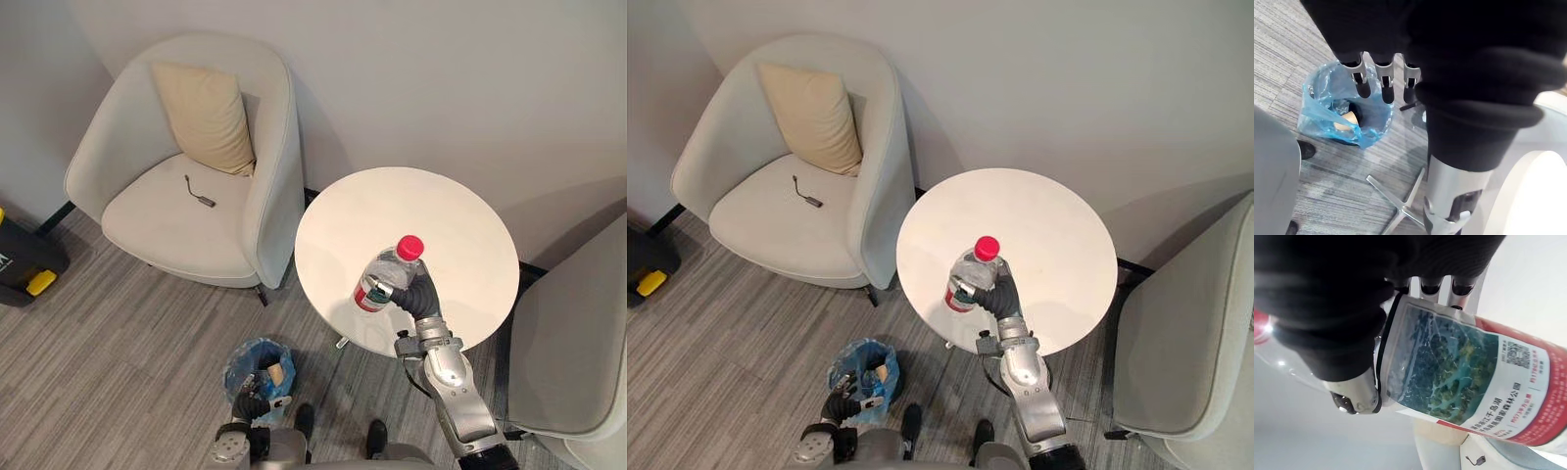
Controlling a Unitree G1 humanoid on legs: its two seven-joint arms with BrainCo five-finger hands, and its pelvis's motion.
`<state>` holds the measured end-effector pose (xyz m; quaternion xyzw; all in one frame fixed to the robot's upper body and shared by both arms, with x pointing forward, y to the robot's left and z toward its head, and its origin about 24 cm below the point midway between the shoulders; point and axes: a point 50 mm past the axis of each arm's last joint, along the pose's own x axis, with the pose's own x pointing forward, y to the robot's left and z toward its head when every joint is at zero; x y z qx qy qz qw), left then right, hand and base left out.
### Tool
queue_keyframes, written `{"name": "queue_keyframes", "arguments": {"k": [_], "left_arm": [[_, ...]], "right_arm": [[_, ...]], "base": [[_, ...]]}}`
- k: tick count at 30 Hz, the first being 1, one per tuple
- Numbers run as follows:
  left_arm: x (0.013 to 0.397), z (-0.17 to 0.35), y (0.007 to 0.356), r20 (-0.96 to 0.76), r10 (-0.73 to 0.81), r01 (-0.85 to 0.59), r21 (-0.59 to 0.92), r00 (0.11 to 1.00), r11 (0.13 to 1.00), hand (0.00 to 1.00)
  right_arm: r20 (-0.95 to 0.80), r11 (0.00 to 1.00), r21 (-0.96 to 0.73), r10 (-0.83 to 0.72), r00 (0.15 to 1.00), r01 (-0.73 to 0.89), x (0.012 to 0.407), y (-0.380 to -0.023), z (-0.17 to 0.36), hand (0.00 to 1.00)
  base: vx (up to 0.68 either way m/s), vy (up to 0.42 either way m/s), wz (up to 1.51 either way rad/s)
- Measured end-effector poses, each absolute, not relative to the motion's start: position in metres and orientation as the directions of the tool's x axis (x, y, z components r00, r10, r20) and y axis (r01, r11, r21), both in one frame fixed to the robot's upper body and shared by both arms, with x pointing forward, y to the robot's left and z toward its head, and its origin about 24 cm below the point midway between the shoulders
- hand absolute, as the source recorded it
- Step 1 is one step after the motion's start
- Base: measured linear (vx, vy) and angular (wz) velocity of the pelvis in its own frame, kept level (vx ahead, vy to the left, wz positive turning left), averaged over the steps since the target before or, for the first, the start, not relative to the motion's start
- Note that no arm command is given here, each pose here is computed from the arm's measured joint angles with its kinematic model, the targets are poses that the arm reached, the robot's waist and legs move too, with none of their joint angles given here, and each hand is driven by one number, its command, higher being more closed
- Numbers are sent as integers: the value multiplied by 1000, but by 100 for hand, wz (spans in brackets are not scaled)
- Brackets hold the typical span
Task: Gather rubbish on tea table into small bin, then transfer packed bag to large trash can.
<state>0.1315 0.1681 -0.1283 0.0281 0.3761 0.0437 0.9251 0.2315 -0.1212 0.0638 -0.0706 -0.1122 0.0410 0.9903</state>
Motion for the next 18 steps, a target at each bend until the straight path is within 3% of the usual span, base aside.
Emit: {"name": "queue_keyframes", "arguments": {"k": [7,18], "left_arm": [[131,-130,167,-696,88,-32,93,713,995,0],[132,-129,163,-692,87,-28,96,717,995,0]], "right_arm": [[259,968,-227,165,952,-106,223,-114,72,100],[285,960,-269,162,945,-83,218,-121,78,100]], "base": [[-63,8,3],[-52,-51,82]]}}
